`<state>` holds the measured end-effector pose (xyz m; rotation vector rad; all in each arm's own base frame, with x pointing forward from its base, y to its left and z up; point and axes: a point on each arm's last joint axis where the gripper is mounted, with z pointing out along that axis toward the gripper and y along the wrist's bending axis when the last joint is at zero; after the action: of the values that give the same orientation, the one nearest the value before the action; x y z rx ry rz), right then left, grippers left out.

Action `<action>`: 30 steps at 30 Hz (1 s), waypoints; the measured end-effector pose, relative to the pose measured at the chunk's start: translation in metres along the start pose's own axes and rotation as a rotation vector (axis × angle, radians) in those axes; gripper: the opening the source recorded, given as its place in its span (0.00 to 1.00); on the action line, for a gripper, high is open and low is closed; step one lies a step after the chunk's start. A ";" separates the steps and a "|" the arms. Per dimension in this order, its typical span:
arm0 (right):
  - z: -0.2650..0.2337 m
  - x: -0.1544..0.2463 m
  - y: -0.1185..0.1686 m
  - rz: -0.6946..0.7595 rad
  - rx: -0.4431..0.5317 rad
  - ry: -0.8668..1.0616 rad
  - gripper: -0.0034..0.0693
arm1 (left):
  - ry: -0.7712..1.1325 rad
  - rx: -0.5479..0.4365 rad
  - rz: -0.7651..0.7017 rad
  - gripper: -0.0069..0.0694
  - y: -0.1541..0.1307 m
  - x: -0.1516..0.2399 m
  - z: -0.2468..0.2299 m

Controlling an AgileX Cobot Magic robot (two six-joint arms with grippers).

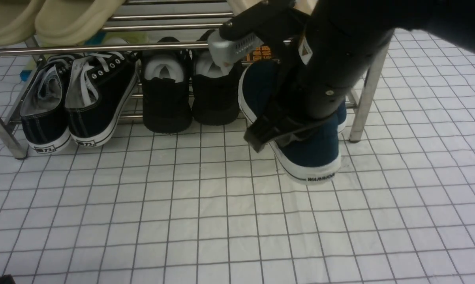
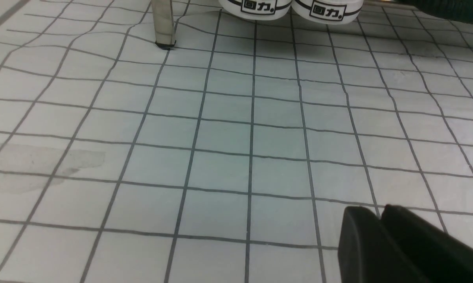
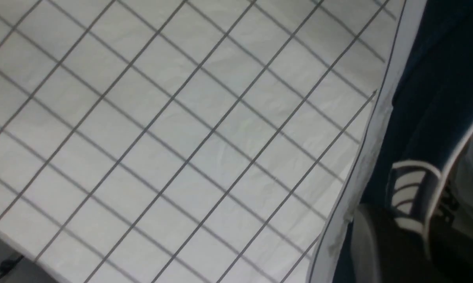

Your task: Take the shoes off the shelf with your hand from the white checkered tablecloth.

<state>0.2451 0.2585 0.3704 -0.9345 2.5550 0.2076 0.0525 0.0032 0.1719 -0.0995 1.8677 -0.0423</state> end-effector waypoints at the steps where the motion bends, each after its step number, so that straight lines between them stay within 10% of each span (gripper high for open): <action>1: 0.000 0.006 0.002 0.009 -0.002 0.014 0.10 | 0.000 0.000 0.000 0.21 0.000 0.000 0.000; 30: 0.107 0.015 0.012 0.053 0.024 0.017 0.10 | 0.000 0.000 0.000 0.21 0.000 0.000 0.000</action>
<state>0.2618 0.2876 0.2672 -0.8639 2.5936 0.1844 0.0525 0.0032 0.1719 -0.0995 1.8677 -0.0423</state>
